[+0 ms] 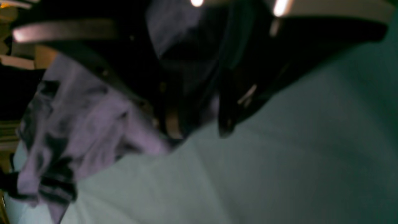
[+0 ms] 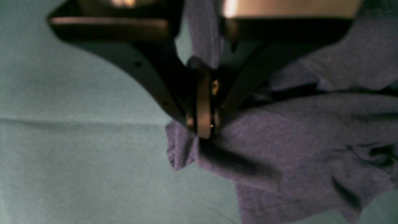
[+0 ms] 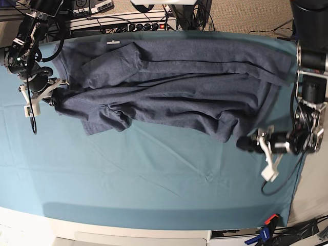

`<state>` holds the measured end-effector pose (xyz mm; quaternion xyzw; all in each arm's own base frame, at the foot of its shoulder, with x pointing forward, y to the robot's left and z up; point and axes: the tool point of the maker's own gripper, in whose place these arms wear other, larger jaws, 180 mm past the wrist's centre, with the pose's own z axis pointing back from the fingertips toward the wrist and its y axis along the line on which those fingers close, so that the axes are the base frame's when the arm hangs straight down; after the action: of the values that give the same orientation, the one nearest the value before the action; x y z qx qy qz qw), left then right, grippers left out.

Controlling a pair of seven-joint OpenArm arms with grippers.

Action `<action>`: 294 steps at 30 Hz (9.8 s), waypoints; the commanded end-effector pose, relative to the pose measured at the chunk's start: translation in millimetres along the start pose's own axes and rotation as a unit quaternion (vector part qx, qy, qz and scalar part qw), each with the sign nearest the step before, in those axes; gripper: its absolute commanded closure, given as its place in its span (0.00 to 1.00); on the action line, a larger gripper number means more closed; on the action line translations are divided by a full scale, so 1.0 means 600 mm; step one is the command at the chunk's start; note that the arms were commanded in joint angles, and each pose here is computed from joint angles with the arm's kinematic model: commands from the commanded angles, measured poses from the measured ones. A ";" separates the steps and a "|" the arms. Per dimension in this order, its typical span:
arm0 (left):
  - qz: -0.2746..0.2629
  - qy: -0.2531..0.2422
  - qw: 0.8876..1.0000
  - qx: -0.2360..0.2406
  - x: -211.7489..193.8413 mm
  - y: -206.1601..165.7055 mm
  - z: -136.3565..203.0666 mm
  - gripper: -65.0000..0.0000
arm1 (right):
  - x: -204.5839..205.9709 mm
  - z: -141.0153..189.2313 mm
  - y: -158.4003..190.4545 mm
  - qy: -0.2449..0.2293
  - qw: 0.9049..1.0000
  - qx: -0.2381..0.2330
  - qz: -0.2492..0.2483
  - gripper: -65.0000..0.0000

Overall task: Fold the T-shirt properly
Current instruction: 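Move the left gripper back out toward the shirt's hem side, then pinch the shirt fabric with the left gripper near the hem, then pull the held fabric with both grippers, stretching the shirt taut, then lay the stretched shirt flat and open both grippers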

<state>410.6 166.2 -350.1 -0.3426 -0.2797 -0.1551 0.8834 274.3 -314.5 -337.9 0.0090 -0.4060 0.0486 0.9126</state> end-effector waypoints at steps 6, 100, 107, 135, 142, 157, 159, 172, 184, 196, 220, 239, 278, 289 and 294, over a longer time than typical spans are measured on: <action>-0.033 -0.041 0.998 0.028 0.074 0.009 0.029 0.68 | 0.030 0.008 -0.006 -0.028 1.000 -0.002 0.011 1.00; 0.035 -0.052 0.989 0.136 0.032 0.096 0.054 0.67 | 0.033 0.008 -0.004 -0.033 0.999 0.001 0.009 1.00; 0.014 -0.037 0.984 0.173 0.023 0.108 0.037 0.67 | 0.033 0.008 -0.004 -0.033 0.999 0.001 0.009 1.00; 0.082 -0.020 0.989 0.121 -0.028 0.104 0.022 0.75 | 0.034 0.008 -0.003 -0.035 0.999 0.002 0.008 1.00; 0.081 -0.024 0.989 0.121 -0.025 0.105 0.023 1.00 | 0.034 0.008 -0.004 -0.035 0.999 0.002 0.008 1.00; 0.081 -0.031 0.989 0.121 -0.015 0.107 0.030 1.00 | 0.035 0.008 -0.004 -0.035 0.999 0.002 0.008 1.00; 0.083 -0.037 0.989 0.116 -0.004 0.104 0.036 1.00 | 0.035 0.008 -0.004 -0.035 0.999 0.002 0.008 1.00; 0.055 -0.086 0.991 0.092 0.098 0.088 0.092 1.00 | 0.034 0.008 -0.004 -0.035 0.999 0.002 0.008 1.00; 0.067 -0.068 0.993 0.063 0.078 0.082 0.122 1.00 | 0.068 0.025 0.008 -0.058 0.998 0.000 0.035 1.00; 0.099 -0.067 0.991 0.057 0.027 0.103 0.175 1.00 | 0.107 0.050 0.021 -0.079 0.993 -0.017 0.080 1.00; 0.059 -0.126 0.988 0.067 0.108 0.104 0.284 1.00 | 0.105 0.050 0.021 -0.077 0.994 -0.016 0.080 1.00; 0.077 -0.082 0.991 0.068 0.059 0.110 0.289 1.00 | 0.102 0.111 0.050 -0.062 0.982 -0.055 0.168 1.00; 0.140 0.045 0.984 0.100 -0.143 0.138 0.299 1.00 | 0.043 0.113 0.020 0.011 0.979 -0.092 0.182 1.00; 0.158 0.073 0.979 0.104 -0.190 0.139 0.302 1.00 | 0.040 0.115 0.014 0.014 0.979 -0.103 0.174 1.00; 0.169 0.087 0.976 0.103 -0.220 0.138 0.299 1.00 | 0.026 0.109 0.026 0.016 0.983 -0.100 0.155 1.00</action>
<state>269.1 341.0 -378.5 -0.2994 -0.1384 -0.0039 0.9440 232.7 -289.5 -292.4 -0.1180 -0.3866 0.1540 0.9016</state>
